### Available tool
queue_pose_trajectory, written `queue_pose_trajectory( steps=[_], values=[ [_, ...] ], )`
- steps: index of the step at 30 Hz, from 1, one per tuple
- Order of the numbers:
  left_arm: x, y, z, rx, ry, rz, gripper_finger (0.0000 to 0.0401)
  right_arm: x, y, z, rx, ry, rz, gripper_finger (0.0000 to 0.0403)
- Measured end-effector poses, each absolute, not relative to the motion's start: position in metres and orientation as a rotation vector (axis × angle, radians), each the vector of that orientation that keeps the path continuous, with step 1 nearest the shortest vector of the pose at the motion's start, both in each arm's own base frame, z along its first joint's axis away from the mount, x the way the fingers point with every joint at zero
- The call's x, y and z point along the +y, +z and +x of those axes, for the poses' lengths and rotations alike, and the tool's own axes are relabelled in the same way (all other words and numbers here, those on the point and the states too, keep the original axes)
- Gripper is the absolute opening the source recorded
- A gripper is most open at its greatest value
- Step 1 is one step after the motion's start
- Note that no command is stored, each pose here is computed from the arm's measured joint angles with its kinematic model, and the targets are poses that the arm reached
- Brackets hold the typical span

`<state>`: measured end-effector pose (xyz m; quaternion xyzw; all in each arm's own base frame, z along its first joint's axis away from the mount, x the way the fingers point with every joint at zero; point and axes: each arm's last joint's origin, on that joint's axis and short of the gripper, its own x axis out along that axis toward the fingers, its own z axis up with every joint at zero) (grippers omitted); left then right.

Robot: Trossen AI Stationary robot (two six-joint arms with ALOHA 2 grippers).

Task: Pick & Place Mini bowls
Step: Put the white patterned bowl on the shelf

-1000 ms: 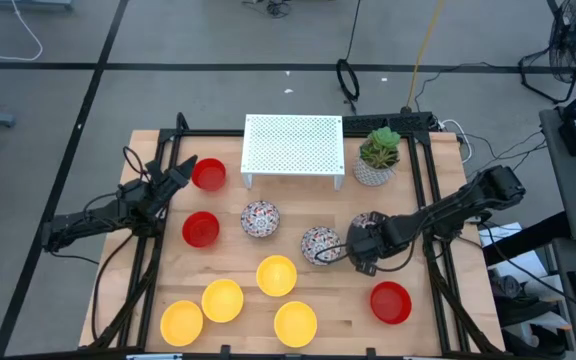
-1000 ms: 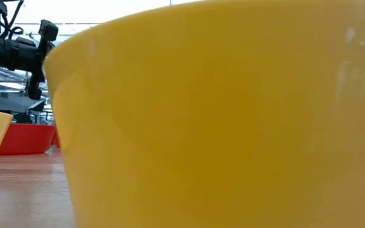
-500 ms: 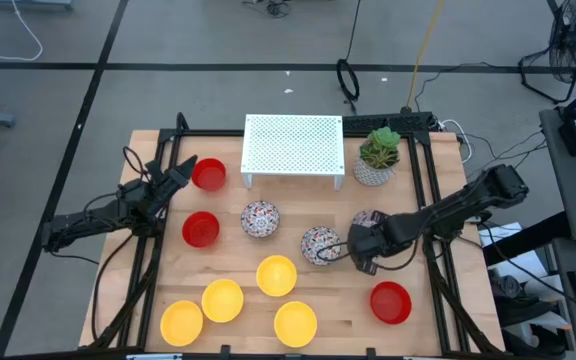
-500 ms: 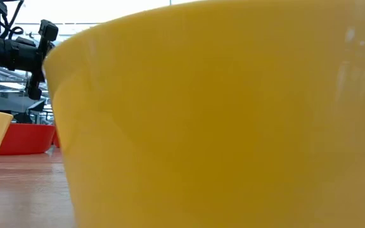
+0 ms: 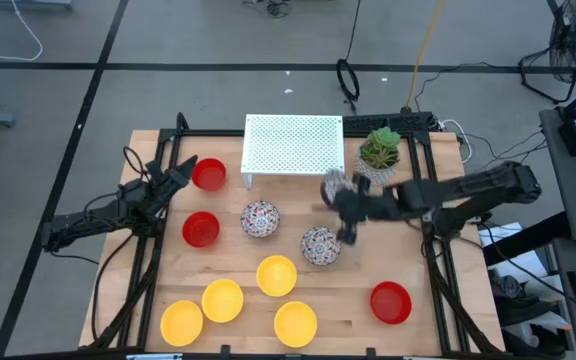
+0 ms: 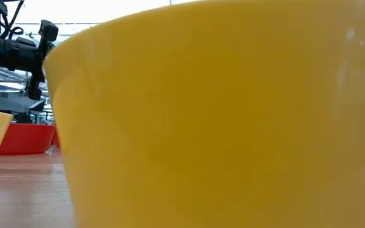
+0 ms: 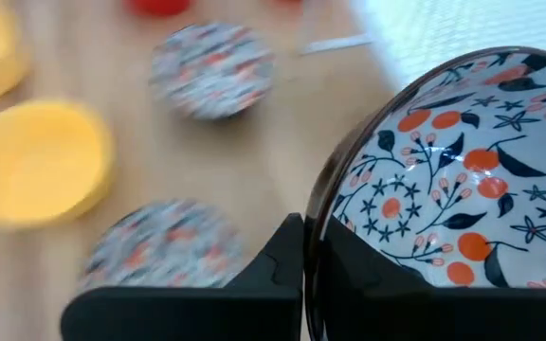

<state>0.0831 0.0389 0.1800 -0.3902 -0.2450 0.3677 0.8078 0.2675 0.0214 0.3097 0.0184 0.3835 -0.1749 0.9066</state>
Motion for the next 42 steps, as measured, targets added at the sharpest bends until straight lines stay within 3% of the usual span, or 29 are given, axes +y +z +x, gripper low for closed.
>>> queue_pose_trajectory(
  steps=[10,18,42],
  values=[
    [0.039,0.18,0.083,-0.524,0.786,-0.835,0.0093,-0.1,0.328,0.293,0.809,-0.511,0.151,0.0002],
    [0.039,0.18,0.083,-0.523,0.787,-0.835,0.0093,-0.161,0.319,0.313,1.005,-0.603,0.17,0.0005],
    [0.039,0.18,0.083,-0.523,0.787,-0.834,0.0093,-0.182,0.312,0.328,1.065,-0.572,0.101,0.0008]
  ],
)
